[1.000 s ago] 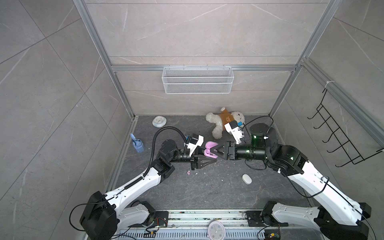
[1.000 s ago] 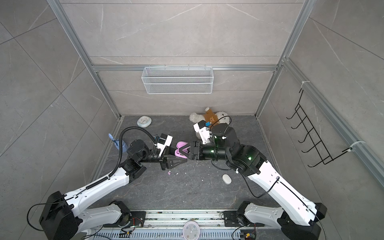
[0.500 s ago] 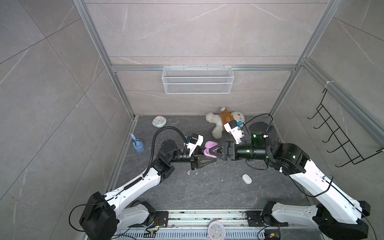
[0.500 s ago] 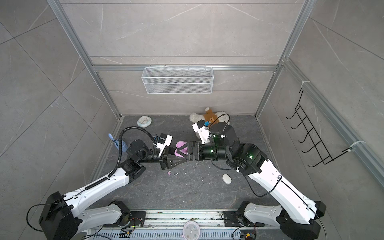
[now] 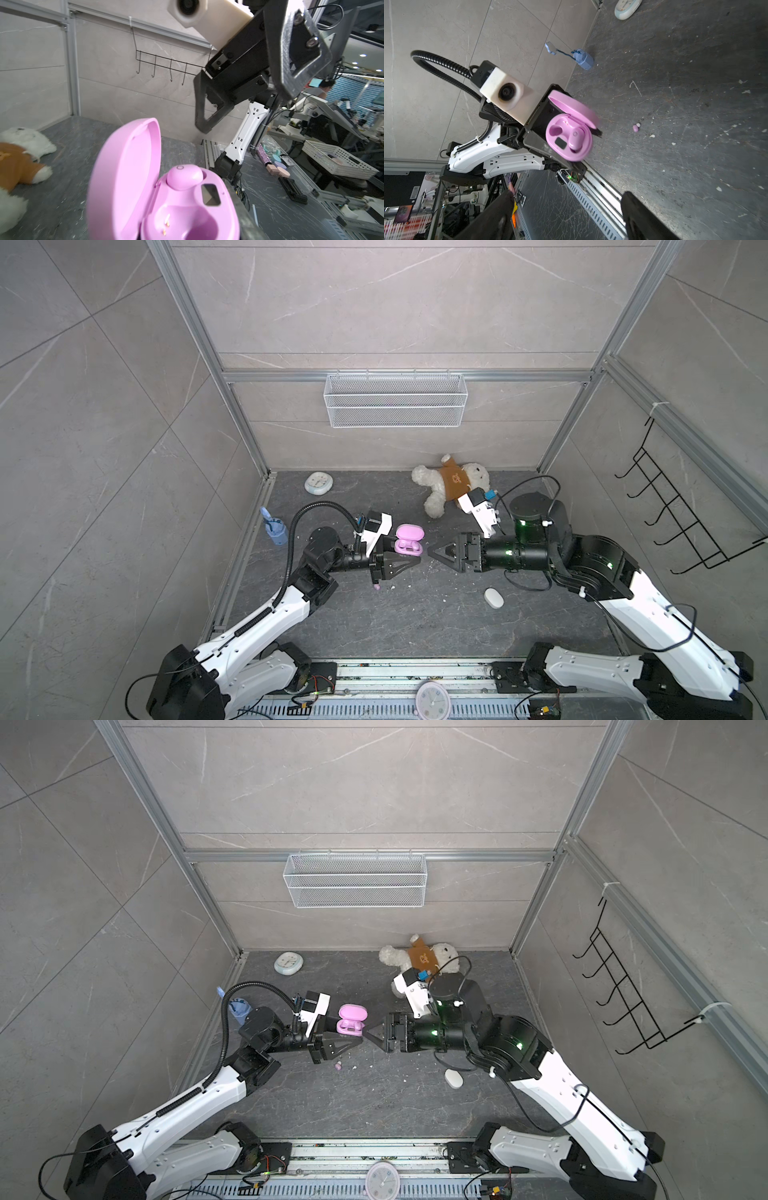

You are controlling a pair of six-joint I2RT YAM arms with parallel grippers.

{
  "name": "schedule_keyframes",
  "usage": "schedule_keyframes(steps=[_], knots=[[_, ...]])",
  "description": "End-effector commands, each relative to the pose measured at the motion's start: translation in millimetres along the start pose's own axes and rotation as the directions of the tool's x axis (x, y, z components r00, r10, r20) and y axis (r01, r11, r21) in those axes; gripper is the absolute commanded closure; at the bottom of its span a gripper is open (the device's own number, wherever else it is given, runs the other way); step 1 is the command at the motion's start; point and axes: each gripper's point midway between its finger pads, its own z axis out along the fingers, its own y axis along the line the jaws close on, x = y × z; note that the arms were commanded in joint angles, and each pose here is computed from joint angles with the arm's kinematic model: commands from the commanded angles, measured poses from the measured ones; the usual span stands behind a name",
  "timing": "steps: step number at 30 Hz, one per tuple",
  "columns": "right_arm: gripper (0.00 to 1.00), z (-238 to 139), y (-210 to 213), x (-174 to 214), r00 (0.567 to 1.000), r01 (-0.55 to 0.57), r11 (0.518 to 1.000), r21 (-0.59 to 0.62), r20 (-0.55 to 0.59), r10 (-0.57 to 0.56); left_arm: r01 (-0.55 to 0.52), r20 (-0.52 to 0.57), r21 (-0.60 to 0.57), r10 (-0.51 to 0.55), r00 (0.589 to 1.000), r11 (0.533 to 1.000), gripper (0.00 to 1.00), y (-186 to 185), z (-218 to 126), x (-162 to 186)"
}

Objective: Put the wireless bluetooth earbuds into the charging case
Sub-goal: 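Open the right gripper and pull it back from the seated earbud, then move the right gripper down to the second pink earbud on the table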

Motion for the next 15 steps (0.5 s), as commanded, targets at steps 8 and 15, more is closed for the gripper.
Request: schedule_keyframes(steps=[8, 15], knots=[[0.10, 40, -102, 46, 0.995, -0.075, 0.951, 0.300, -0.045, 0.092, 0.008, -0.010, -0.122, -0.009, 1.000, 0.992, 0.79, -25, -38, 3], [0.17, 131, -167, 79, 0.968, -0.059, 0.898, 0.437, -0.193, 0.158, 0.021, -0.017, -0.186, -0.024, 1.000, 0.982, 0.79, -44, -62, 9]])
